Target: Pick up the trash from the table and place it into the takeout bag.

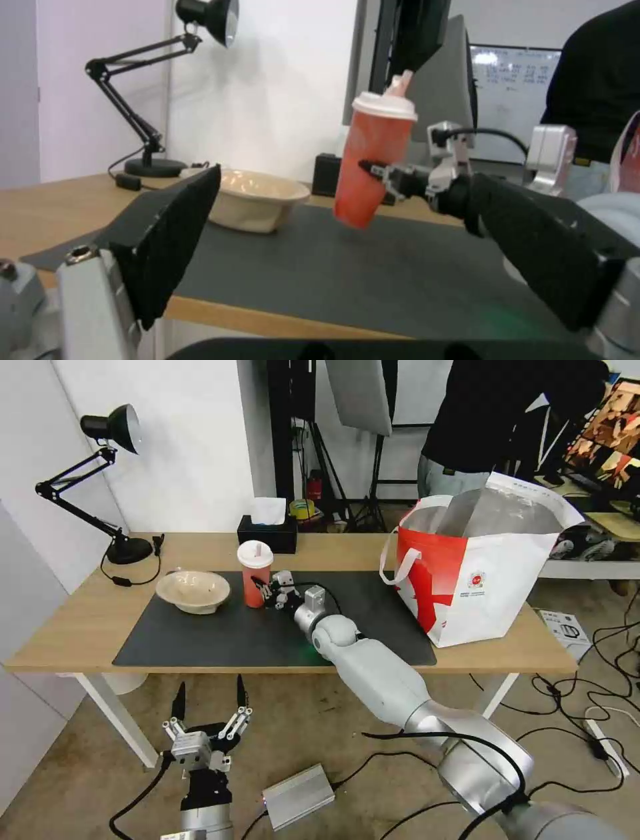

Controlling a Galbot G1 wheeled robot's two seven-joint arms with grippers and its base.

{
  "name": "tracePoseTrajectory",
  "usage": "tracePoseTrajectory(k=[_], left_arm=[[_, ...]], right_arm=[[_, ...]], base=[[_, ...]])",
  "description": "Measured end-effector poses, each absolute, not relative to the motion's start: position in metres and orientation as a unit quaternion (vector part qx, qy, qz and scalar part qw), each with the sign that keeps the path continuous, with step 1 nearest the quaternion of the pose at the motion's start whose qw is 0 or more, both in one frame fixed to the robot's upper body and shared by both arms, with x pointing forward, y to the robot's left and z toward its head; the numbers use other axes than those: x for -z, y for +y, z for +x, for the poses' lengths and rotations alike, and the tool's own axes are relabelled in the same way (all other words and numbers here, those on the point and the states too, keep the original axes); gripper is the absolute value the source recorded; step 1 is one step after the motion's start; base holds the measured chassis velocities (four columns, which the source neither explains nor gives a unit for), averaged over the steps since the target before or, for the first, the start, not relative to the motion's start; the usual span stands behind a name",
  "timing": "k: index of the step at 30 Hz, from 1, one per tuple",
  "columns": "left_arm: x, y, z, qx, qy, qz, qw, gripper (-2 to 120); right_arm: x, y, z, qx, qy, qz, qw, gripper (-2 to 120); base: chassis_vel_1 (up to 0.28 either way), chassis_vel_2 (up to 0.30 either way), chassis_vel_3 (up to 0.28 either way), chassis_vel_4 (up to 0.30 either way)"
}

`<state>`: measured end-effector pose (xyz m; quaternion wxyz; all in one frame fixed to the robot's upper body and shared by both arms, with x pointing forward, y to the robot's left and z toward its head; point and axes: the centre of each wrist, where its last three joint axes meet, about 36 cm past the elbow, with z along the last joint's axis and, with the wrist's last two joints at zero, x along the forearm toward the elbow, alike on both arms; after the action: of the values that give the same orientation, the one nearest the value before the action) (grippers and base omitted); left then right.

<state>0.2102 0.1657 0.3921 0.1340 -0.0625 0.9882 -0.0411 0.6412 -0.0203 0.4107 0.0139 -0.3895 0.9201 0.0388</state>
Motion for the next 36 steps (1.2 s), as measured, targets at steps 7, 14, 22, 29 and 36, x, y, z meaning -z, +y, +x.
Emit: tracePoseTrajectory(k=[7,14,22,29,36], left_arm=[[-0.396,0.170,0.210,0.040,0.987,-0.069,0.143,100],[-0.397,0.171,0.208,0.039,0.987,-0.071,0.142,100],[-0.401,0.172,0.207,0.038,0.986,-0.071,0.146,100],[-0.402,0.170,0.206,0.038,0.986,-0.068,0.149,100],[-0.405,0.172,0.203,0.034,0.985,-0.070,0.155,100]], right_arm=[[-0.429,-0.021,0.636,-0.042,0.926,-0.375,0.025,2],[-0.457,-0.043,0.634,-0.031,0.941,-0.336,0.039,2],[-0.487,-0.076,0.623,-0.018,0.947,-0.315,0.056,2],[-0.515,-0.112,0.607,-0.006,0.946,-0.316,0.074,2],[-0.535,-0.138,0.598,-0.014,0.947,-0.312,0.078,2]], base=[[0.000,0.000,0.000,0.000],[0.000,0.000,0.000,0.000],[0.000,0.000,0.000,0.000],[0.000,0.000,0.000,0.000],[0.000,0.000,0.000,0.000]])
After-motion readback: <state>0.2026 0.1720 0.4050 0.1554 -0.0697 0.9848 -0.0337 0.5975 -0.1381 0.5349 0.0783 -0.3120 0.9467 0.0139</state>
